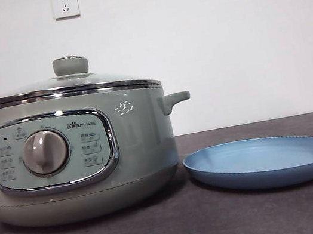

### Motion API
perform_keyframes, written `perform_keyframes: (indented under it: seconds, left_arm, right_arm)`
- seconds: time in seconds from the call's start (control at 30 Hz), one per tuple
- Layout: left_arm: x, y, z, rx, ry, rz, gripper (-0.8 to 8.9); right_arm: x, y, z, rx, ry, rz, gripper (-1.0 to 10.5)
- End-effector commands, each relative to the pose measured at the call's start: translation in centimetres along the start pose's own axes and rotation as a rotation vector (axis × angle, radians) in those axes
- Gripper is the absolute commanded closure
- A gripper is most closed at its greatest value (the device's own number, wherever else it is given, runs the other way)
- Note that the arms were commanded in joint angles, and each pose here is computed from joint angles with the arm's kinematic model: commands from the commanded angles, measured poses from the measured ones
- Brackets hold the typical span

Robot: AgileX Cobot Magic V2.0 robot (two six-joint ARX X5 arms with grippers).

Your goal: Take the pumpkin out from the steamer,put the pumpkin in the blue plate,close the lid

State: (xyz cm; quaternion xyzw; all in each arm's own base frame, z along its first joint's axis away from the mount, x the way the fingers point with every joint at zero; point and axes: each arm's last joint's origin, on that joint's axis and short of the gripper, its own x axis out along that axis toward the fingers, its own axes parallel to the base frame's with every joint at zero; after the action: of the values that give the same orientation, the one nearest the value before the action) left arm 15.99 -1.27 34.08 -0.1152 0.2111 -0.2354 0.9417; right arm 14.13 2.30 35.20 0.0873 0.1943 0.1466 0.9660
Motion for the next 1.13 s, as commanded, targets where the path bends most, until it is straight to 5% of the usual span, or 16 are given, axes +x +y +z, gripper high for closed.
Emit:
perform_keyframes:
  seconds: [0.03,0.2,0.33,0.67,1.13]
  left_arm:
    - [0.1,-0.1,0.5,0.026,0.013,-0.011,8.17]
    - [0.1,-0.1,0.4,0.016,0.030,-0.006,7.52]
    - [0.1,-0.1,0.3,0.010,0.031,-0.006,3.23]
    - [0.7,-0.3,1.1,0.009,0.003,-0.028,3.57]
    - [7.2,-3.0,4.2,0.144,0.155,-0.131,3.55]
  right_arm:
    - [0.5,0.1,0.7,-0.056,0.025,0.030,9.3]
    - [1.3,0.0,0.9,-0.045,0.052,0.046,6.6]
    - [1.5,0.0,0.9,-0.038,0.055,0.036,4.6]
    - [1.5,0.0,1.0,-0.038,0.051,0.039,4.5]
    - [1.5,0.0,0.9,-0.025,0.059,0.038,4.5]
